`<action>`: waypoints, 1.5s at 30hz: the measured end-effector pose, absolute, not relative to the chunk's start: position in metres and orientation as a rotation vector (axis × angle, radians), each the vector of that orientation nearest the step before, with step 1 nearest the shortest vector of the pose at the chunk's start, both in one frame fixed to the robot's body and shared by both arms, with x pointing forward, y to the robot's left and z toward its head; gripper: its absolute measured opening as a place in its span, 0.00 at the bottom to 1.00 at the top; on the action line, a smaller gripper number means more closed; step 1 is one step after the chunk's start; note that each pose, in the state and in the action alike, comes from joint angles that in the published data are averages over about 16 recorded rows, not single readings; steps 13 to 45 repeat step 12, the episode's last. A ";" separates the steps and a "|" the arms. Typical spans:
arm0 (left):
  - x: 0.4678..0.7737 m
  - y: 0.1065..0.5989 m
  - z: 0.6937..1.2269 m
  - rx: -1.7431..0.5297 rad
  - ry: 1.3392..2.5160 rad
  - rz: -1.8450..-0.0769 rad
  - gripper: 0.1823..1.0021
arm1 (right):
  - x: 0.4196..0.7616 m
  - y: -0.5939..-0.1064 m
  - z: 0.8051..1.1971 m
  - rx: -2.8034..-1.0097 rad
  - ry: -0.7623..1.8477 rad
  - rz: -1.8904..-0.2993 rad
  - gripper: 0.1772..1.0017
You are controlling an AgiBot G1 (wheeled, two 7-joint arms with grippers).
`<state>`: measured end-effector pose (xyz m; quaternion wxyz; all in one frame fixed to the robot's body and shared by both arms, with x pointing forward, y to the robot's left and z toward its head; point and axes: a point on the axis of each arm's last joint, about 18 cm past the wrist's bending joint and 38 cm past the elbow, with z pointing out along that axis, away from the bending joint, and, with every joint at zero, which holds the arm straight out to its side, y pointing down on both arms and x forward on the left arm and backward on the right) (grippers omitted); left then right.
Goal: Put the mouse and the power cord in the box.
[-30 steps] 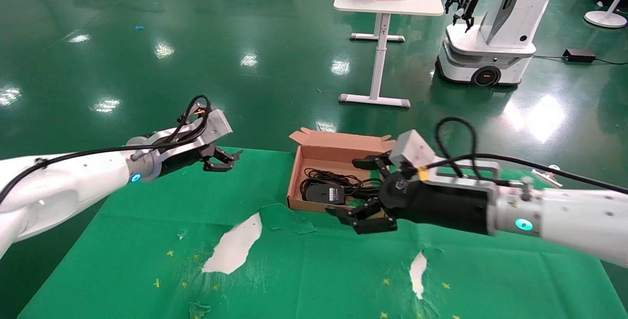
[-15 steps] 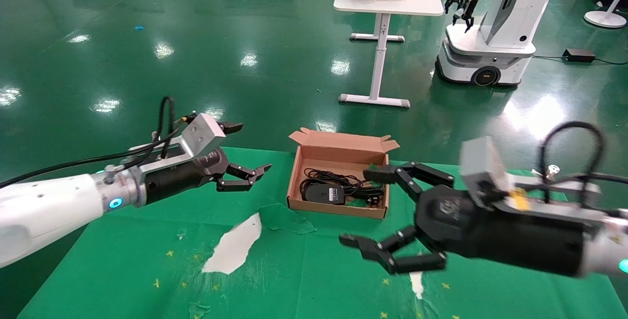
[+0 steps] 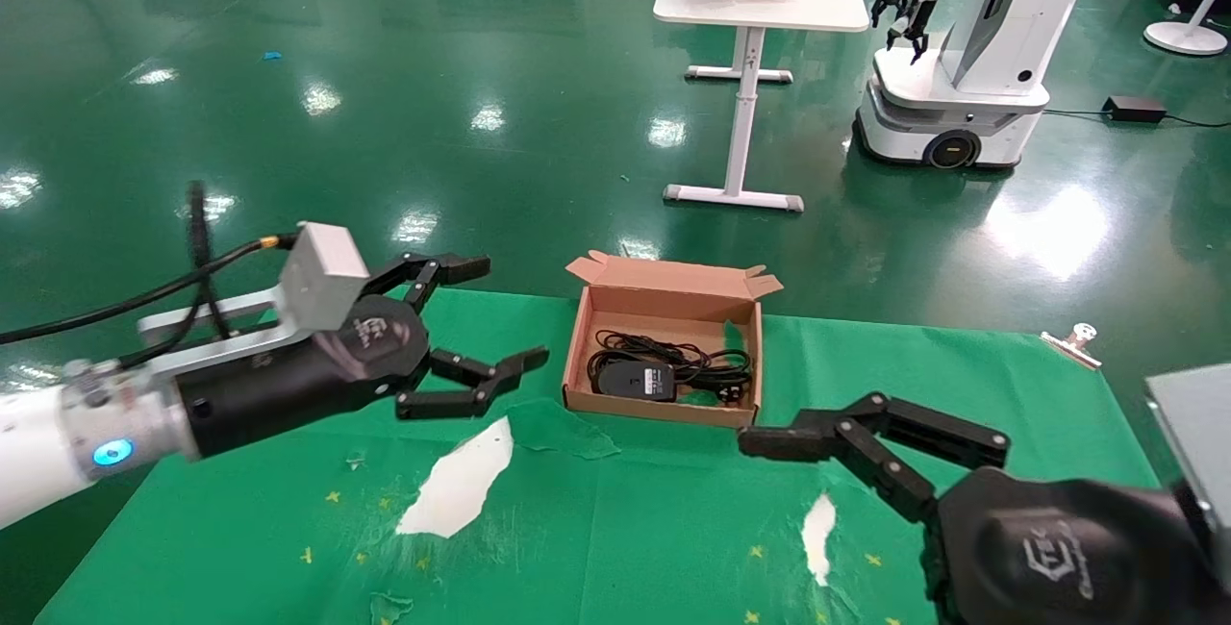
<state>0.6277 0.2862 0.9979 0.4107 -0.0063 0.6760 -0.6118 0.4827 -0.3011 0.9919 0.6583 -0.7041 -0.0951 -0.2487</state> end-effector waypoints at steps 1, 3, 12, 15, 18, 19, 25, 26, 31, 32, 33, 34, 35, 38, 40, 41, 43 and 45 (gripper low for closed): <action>0.622 0.287 0.998 -0.006 1.706 -1.559 1.00 | 0.480 -0.301 0.992 -1.595 -0.220 -0.560 1.00; 0.609 0.288 0.998 0.014 1.715 -1.595 1.00 | 0.477 -0.302 0.992 -1.595 -0.227 -0.554 1.00; 0.574 0.291 0.999 0.076 1.750 -1.680 1.00 | 0.475 -0.302 0.992 -1.596 -0.231 -0.552 1.00; 0.574 0.291 0.999 0.076 1.750 -1.680 1.00 | 0.475 -0.302 0.992 -1.596 -0.231 -0.552 1.00; 0.574 0.291 0.999 0.076 1.750 -1.680 1.00 | 0.475 -0.302 0.992 -1.596 -0.231 -0.552 1.00; 0.574 0.291 0.999 0.076 1.750 -1.680 1.00 | 0.475 -0.302 0.992 -1.596 -0.231 -0.552 1.00; 0.574 0.291 0.999 0.076 1.750 -1.680 1.00 | 0.475 -0.302 0.992 -1.596 -0.231 -0.552 1.00; 0.574 0.291 0.999 0.076 1.750 -1.680 1.00 | 0.475 -0.302 0.992 -1.596 -0.231 -0.552 1.00; 0.574 0.291 0.999 0.076 1.750 -1.680 1.00 | 0.475 -0.302 0.992 -1.596 -0.231 -0.552 1.00; 0.574 0.291 0.999 0.076 1.750 -1.680 1.00 | 0.475 -0.302 0.992 -1.596 -0.231 -0.552 1.00; 0.574 0.291 0.999 0.076 1.750 -1.680 1.00 | 0.475 -0.302 0.992 -1.596 -0.231 -0.552 1.00; 0.574 0.291 0.999 0.076 1.750 -1.680 1.00 | 0.475 -0.302 0.992 -1.596 -0.231 -0.552 1.00; 0.574 0.291 0.999 0.076 1.750 -1.680 1.00 | 0.475 -0.302 0.992 -1.596 -0.231 -0.552 1.00; 0.574 0.291 0.999 0.076 1.750 -1.680 1.00 | 0.475 -0.302 0.992 -1.596 -0.231 -0.552 1.00; 0.574 0.291 0.999 0.076 1.750 -1.680 1.00 | 0.475 -0.302 0.992 -1.596 -0.231 -0.552 1.00; 0.574 0.291 0.999 0.076 1.750 -1.680 1.00 | 0.475 -0.302 0.992 -1.596 -0.231 -0.552 1.00; 0.574 0.291 0.999 0.076 1.750 -1.680 1.00 | 0.475 -0.302 0.992 -1.596 -0.231 -0.552 1.00; 0.574 0.291 0.999 0.076 1.750 -1.680 1.00 | 0.475 -0.302 0.992 -1.596 -0.231 -0.552 1.00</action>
